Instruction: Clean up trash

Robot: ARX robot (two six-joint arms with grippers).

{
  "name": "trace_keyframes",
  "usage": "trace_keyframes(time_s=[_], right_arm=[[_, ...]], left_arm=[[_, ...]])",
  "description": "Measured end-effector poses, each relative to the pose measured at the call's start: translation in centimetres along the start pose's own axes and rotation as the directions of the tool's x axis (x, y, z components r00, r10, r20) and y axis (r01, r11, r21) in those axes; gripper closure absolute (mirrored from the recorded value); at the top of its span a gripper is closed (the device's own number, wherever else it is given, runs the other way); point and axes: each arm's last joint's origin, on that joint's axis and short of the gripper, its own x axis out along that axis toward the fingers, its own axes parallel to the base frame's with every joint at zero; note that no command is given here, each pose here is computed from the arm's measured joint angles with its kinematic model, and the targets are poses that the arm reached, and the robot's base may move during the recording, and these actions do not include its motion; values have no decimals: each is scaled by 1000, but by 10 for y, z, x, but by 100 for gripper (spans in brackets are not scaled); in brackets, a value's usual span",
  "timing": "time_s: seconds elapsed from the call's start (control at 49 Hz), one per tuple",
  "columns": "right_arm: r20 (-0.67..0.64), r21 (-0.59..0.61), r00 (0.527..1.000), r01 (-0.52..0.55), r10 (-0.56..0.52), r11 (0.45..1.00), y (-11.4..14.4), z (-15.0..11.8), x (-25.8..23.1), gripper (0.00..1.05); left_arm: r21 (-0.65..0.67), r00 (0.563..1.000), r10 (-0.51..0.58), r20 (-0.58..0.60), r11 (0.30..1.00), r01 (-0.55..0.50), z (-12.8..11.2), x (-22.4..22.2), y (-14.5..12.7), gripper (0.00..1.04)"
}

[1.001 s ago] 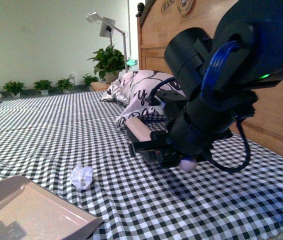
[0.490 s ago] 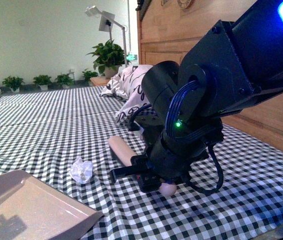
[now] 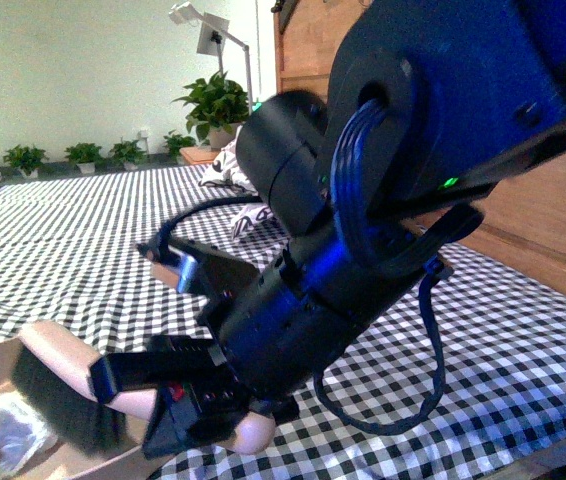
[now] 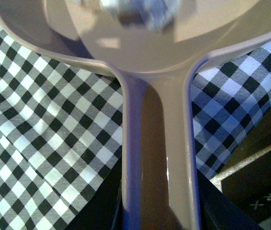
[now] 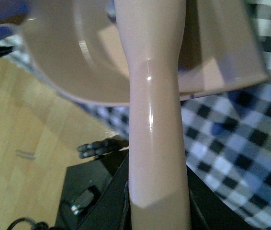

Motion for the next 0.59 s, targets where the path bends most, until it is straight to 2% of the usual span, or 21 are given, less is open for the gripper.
trace_keyframes(time_s=[0.061,0.123,0.368,0.47,0.592], right_arm=[[21,-24,999,-28,29,999,7,3,-10,85],[55,-40,998,-12,15,999,8,7,-24,85],[158,-11,967,205,-200,979,-21,11,-50,85],[217,22,919,331,-328,943,-35,11,-63,85],[281,68,862,421,-422,905,-44,9,-88,85]], left_arm=[[0,1000,0,0,1000,0,0,0,0,79],[0,1000,0,0,1000,0,0,0,0,79],[0,1000,0,0,1000,0,0,0,0,79],[0,1000,0,0,1000,0,0,0,0,79],[0,1000,0,0,1000,0,0,0,0,79]])
